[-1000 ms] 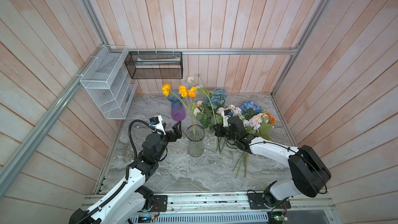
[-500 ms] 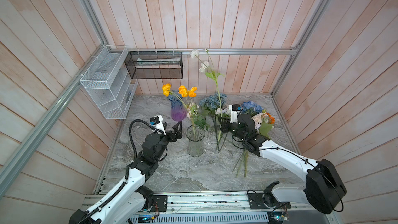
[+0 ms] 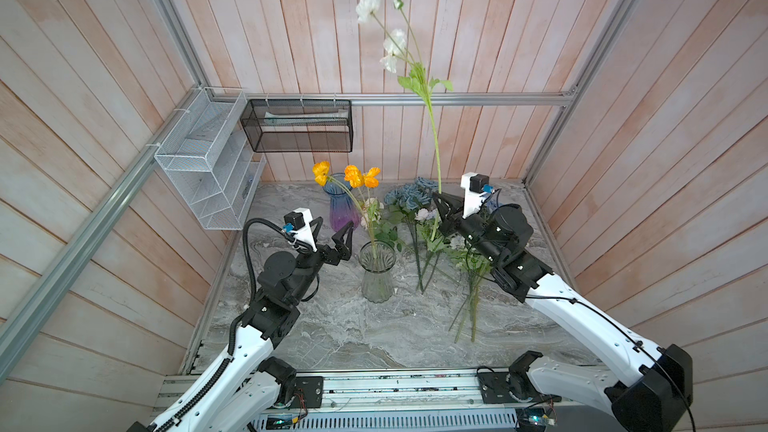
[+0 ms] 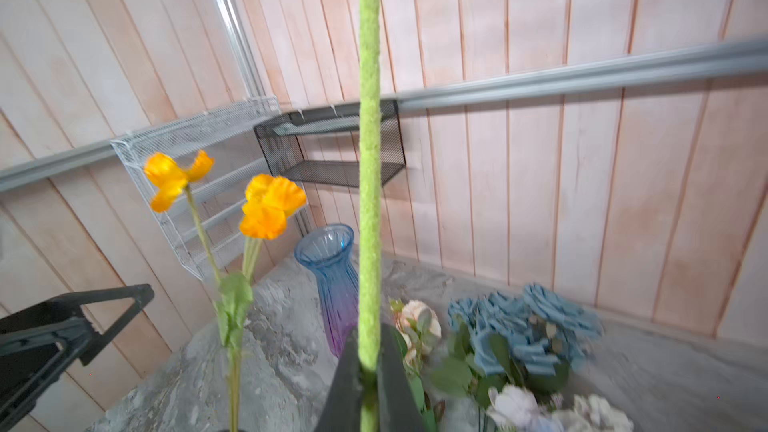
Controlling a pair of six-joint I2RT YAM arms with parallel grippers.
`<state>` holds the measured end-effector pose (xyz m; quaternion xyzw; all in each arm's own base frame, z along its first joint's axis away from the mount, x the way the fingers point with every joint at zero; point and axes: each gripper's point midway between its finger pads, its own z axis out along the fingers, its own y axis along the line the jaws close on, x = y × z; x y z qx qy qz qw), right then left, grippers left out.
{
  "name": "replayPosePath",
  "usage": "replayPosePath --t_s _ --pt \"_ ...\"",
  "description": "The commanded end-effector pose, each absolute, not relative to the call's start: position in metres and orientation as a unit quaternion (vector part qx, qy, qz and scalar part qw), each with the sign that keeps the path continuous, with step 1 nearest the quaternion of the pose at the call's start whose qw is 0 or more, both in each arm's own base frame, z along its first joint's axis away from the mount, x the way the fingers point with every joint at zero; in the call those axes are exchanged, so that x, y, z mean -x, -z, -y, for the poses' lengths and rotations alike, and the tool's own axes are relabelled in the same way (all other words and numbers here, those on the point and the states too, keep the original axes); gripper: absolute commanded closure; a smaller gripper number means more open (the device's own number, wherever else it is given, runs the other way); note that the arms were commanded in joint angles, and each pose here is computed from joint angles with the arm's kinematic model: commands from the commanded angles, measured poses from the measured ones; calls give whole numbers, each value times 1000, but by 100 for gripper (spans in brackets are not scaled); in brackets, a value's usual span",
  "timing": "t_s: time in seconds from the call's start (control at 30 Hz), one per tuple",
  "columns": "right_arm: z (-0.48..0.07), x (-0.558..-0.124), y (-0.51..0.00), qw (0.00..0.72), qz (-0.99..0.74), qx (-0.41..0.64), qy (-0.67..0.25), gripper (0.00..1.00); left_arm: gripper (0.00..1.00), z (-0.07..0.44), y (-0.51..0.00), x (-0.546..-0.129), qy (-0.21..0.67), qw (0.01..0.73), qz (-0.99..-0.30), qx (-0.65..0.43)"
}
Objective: Arrange the flowers into the vase
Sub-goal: 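Lift the white flowers high and carry them over the clear vase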
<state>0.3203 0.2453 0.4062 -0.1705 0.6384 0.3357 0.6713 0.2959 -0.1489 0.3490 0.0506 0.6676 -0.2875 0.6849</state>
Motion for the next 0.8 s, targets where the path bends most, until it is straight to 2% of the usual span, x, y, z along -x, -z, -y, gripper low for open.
replayPosePath --t_s 0.0,0.2,0.5,0.57,0.67,0.77 --pt "-266 -294 -450 700 -557 237 -379 100 0 159 -386 -281 310 702 -633 -98" --pt "-308 -265 -468 692 -496 302 -430 100 0 173 -429 -260 357 708 -593 -143" --pt "-370 -246 -432 670 -477 367 -435 100 1 186 -459 -236 412 699 -555 -183" --pt "-379 -244 -422 664 -479 377 -432 100 4 188 -462 -236 417 698 -551 -187" --pt "-388 -241 -407 659 -482 388 -427 100 17 187 -465 -238 413 703 -549 -186" --pt "-392 -234 -395 661 -474 400 -421 100 19 185 -471 -242 406 713 -542 -180"
